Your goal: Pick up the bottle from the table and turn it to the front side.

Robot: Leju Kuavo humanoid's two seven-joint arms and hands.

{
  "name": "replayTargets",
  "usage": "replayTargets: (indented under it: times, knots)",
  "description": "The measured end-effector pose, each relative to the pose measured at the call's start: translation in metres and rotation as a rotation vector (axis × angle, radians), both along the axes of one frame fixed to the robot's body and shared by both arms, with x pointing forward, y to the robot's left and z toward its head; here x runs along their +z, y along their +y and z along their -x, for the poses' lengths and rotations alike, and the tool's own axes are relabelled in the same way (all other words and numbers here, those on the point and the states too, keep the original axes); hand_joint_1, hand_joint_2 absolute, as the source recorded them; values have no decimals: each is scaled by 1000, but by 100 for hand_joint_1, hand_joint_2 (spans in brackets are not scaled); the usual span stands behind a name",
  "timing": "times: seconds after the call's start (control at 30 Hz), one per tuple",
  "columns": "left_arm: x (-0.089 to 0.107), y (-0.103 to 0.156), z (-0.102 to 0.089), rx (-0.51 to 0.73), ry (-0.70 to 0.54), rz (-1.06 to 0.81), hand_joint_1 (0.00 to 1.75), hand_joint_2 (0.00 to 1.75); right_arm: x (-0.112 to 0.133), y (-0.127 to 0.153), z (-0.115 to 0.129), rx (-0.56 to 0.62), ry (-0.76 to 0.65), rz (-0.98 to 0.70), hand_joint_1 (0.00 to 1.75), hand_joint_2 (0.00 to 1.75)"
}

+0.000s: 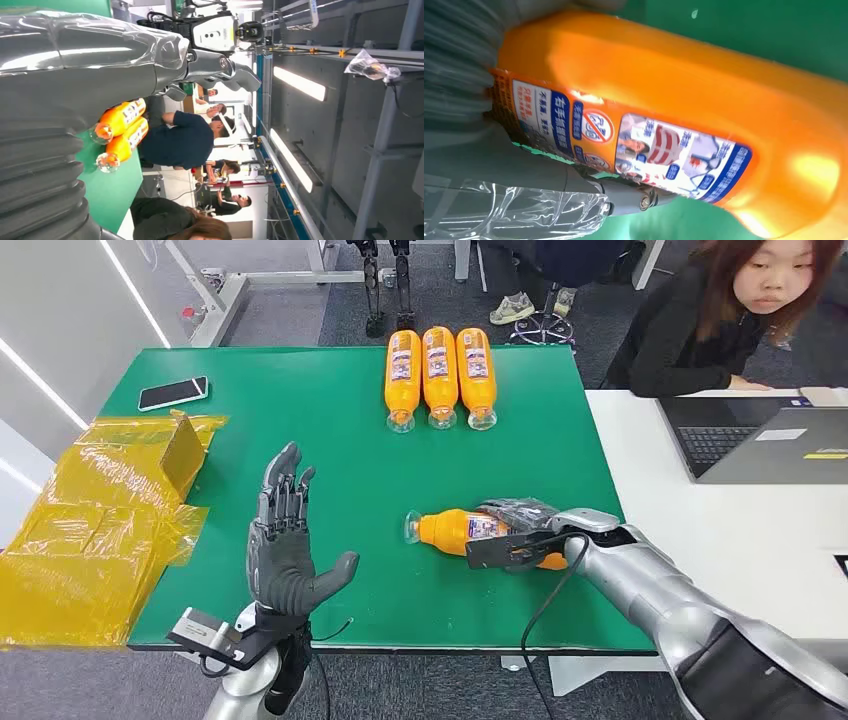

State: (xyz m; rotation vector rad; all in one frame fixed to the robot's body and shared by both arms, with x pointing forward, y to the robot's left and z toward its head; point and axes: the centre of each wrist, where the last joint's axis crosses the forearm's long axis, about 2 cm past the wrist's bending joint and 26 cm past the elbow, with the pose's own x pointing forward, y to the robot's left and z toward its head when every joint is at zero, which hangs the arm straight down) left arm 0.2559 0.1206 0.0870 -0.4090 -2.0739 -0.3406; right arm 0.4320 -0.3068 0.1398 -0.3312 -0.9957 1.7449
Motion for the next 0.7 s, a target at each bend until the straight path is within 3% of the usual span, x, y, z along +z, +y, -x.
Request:
replayTargets:
  times: [0.4,0.53,0.7]
  knots:
    - [-4,3,5,0,18,0,0,175,-9,-14,10,-11,-66,-27,175,175]
    - [-4,3,7,5,18,0,0,175,-11,-8,16,7,-177,-25,175,175]
    - [-3,5,12,31,19,1,0,175,-12,21,33,72,-433,-102,175,175]
